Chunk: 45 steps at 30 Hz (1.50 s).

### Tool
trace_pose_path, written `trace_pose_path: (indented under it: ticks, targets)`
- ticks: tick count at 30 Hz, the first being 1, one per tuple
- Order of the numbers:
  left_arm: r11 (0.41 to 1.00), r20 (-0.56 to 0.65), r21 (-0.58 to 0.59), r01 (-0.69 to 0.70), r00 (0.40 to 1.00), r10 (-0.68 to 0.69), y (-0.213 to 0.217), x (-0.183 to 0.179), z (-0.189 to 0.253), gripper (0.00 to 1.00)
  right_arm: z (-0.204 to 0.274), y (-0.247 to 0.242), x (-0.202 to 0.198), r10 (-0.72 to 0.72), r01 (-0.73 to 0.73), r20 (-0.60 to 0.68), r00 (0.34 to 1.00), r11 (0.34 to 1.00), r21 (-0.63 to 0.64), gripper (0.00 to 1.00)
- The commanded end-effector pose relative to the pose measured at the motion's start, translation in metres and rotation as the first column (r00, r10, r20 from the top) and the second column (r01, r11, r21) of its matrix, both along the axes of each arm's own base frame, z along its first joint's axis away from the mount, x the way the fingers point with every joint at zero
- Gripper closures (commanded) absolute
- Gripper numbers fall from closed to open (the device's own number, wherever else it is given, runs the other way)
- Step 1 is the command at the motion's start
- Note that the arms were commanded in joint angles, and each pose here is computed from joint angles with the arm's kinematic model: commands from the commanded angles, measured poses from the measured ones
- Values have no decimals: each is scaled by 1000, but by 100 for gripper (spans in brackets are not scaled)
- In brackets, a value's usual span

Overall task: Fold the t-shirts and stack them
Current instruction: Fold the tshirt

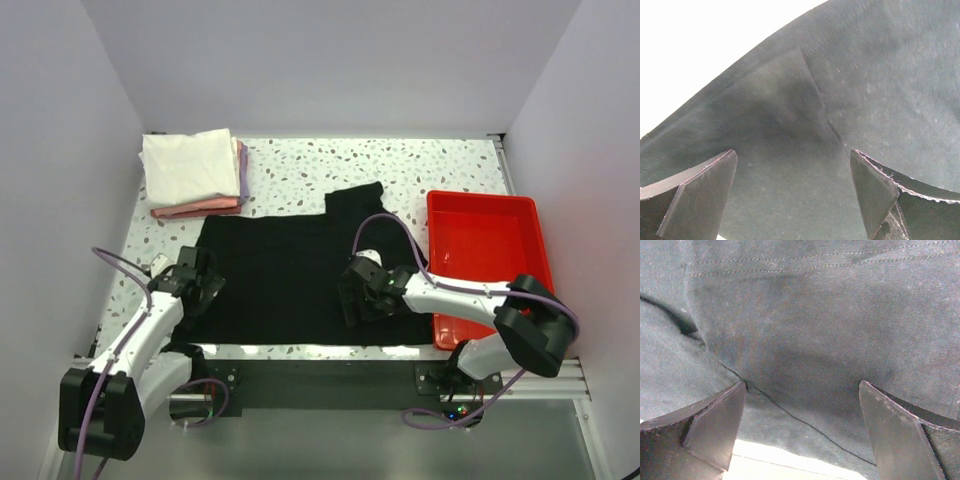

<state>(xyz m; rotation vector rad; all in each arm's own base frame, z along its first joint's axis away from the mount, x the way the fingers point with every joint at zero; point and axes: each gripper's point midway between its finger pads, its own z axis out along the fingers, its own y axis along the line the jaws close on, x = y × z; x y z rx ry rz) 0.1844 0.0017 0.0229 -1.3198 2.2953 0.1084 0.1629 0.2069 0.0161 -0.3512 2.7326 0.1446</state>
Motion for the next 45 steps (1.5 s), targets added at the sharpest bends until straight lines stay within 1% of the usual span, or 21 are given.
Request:
trace_pose_path:
  ticks: [1, 6, 10, 13, 14, 16, 20, 23, 25, 26, 27, 29, 30, 31, 33, 34, 35, 36, 40, 42, 45]
  targets:
    - [999, -7, 1, -40, 999, 40, 3, -8, 5, 0, -9, -21, -25, -73, 70, -81, 994, 997, -36, 1]
    - [999, 3, -17, -29, 1000, 29, 0, -9, 6, 0, -8, -13, -29, -77, 79, -91, 993, 997, 19, 1]
    - [998, 22, -22, -61, 998, 61, 1, -11, 9, 0, -4, -10, -29, -73, 76, -67, 995, 996, 48, 1]
    - [996, 51, -9, -83, 995, 83, 5, -9, 19, 0, 13, -11, -14, -68, 67, 8, 998, 997, 37, 1]
    - [996, 81, -3, -90, 993, 90, 7, -2, 30, 0, 19, -11, -9, -55, 54, 34, 998, 998, 30, 1]
    - [995, 117, 18, -93, 989, 91, 11, 5, 45, 0, 41, 0, 5, -50, 44, 95, 994, 997, 67, 1]
    - [996, 259, 62, -65, 965, 47, 16, 41, 92, 0, 78, 21, 30, -34, 4, 212, 977, 990, 140, 1]
    - [994, 322, 107, -25, 947, -11, 16, 74, 118, 0, 101, 33, 45, -23, -28, 282, 959, 984, 175, 1]
    - [992, 320, 122, -15, 947, -25, 14, 94, 119, 0, 108, 36, 54, -21, -38, 314, 949, 983, 179, 1]
    - [990, 335, 143, -22, 942, -28, 17, 105, 127, 0, 110, 35, 58, -24, -34, 321, 947, 984, 174, 1]
    - [988, 316, 152, -28, 949, -22, 17, 115, 120, 0, 112, 36, 61, -25, -34, 323, 946, 984, 176, 1]
    - [987, 334, 161, -20, 942, -35, 16, 135, 126, 0, 111, 33, 66, -27, -33, 324, 946, 984, 176, 1]
    - [988, 333, 156, -6, 942, -47, 12, 149, 119, 3, 111, 33, 67, -27, -32, 325, 945, 984, 176, 1]
    - [988, 329, 151, 1, 943, -51, 9, 156, 117, 12, 110, 29, 70, -36, -22, 323, 946, 985, 173, 1]
    - [988, 338, 147, 39, 937, -87, 3, 174, 119, 19, 107, 24, 73, -35, -16, 316, 948, 987, 158, 1]
    - [987, 310, 153, 42, 947, -88, 2, 182, 107, 26, 105, 20, 74, -42, -5, 310, 950, 989, 149, 1]
    - [986, 310, 159, 42, 947, -90, 2, 189, 108, 28, 103, 19, 74, -42, -3, 306, 951, 989, 146, 1]
    - [984, 267, 174, 44, 959, -91, 4, 194, 93, 32, 102, 16, 74, -47, 3, 303, 952, 989, 145, 1]
    - [979, 242, 177, 98, 960, -140, -3, 220, 81, 33, 97, 14, 75, -50, 5, 292, 955, 988, 154, 1]
    - [977, 231, 192, 95, 963, -139, -2, 231, 74, 34, 96, 13, 75, -49, 5, 288, 956, 988, 152, 1]
    - [973, 196, 199, 112, 969, -152, -2, 241, 62, 42, 94, 11, 75, -51, 11, 280, 959, 990, 141, 1]
